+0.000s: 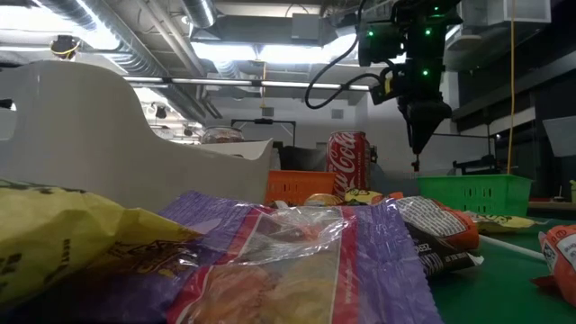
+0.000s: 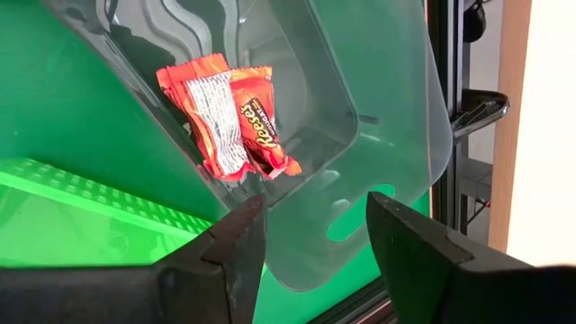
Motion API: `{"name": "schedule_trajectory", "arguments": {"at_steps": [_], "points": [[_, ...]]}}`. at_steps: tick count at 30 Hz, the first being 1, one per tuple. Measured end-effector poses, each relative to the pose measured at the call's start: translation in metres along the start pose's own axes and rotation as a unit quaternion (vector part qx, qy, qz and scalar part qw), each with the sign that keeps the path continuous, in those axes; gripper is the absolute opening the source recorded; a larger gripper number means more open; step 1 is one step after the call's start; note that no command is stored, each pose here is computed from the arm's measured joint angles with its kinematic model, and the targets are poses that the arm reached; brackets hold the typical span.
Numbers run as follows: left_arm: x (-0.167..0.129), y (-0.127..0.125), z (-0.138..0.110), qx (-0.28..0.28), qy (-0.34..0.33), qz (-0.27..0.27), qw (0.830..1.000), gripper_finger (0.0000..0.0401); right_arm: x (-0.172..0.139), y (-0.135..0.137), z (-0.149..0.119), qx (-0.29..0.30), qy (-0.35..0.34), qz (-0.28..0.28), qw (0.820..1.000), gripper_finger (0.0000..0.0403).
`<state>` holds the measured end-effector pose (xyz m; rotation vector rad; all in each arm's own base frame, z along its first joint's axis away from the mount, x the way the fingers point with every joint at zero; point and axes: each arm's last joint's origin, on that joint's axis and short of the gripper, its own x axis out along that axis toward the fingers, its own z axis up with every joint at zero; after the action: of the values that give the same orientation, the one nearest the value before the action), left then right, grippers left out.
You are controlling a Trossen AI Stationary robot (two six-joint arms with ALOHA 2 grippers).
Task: Sort candy
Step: Put the blue gummy into the white bin
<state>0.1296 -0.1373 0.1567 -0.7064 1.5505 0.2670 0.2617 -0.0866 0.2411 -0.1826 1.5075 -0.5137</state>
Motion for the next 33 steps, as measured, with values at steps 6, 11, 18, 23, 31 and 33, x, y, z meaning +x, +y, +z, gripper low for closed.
{"name": "schedule_trajectory", "arguments": {"at_steps": [6,11,18,23,31,33], "points": [[0.015,-0.003,0.003,-0.005,0.007,0.026,1.000,0.0116,0.000,0.000,0.000,0.000,0.000,0.000,1.000,0.0191],[0.019,-0.005,0.003,-0.005,0.011,0.026,1.000,0.0065,0.000,0.000,0.000,0.000,0.000,0.000,1.000,0.0191],[0.019,-0.006,0.003,-0.007,0.022,0.019,1.000,0.0007,0.000,0.000,0.000,0.000,0.000,0.000,1.000,0.0191],[0.015,-0.007,0.003,-0.006,0.020,0.005,1.000,0.0001,0.000,0.000,0.000,0.000,0.000,0.000,1.000,0.0191],[-0.002,-0.007,0.003,-0.005,-0.010,-0.039,0.999,0.0000,0.000,0.000,-0.001,-0.003,0.006,0.001,1.000,0.0191],[-0.008,-0.006,0.005,-0.008,-0.027,-0.051,0.998,0.0000,0.000,0.000,-0.001,-0.003,0.007,0.001,1.000,0.0191]]}}
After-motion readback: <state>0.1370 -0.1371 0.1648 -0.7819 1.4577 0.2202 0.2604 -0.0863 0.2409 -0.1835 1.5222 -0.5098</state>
